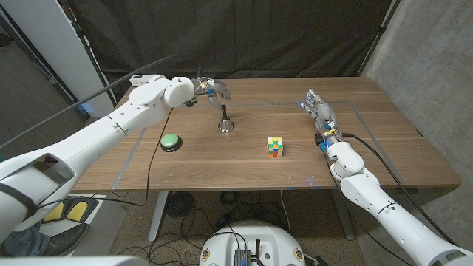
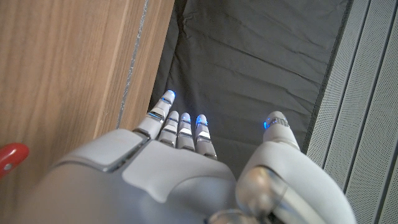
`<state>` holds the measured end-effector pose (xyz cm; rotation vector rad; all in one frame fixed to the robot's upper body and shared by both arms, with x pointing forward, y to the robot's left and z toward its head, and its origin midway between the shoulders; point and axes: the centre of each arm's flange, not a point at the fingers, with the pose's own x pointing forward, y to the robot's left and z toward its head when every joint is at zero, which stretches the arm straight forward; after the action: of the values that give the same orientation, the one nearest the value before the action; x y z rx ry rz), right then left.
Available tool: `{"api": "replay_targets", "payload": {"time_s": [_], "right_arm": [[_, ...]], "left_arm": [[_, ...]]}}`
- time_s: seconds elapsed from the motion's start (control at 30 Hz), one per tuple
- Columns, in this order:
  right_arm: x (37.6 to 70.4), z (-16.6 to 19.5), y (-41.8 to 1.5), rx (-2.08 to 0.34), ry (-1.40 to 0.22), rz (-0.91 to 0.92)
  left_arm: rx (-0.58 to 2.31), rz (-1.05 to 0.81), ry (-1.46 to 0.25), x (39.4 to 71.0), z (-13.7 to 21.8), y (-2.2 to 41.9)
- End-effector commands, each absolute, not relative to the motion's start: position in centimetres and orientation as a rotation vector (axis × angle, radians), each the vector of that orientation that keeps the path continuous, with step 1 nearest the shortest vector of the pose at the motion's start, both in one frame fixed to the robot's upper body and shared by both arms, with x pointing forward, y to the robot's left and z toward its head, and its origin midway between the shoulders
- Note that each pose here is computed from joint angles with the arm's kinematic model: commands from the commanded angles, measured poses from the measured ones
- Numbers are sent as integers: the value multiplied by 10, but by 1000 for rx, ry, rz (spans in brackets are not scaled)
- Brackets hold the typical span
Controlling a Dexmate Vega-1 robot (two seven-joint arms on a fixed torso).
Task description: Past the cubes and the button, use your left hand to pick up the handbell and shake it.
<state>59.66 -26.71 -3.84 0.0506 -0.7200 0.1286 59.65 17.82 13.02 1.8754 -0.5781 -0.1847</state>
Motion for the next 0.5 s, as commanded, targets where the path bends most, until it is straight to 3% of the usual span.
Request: {"api": "replay_targets", "payload": {"time_s": [0.03, 0.5], "right_arm": [[598, -37, -267, 46, -718, 130], [601, -37, -266, 53, -719, 136]], "left_arm": [[1869, -213, -569, 605, 124, 175], [1859, -254, -563, 620, 112, 165]]}}
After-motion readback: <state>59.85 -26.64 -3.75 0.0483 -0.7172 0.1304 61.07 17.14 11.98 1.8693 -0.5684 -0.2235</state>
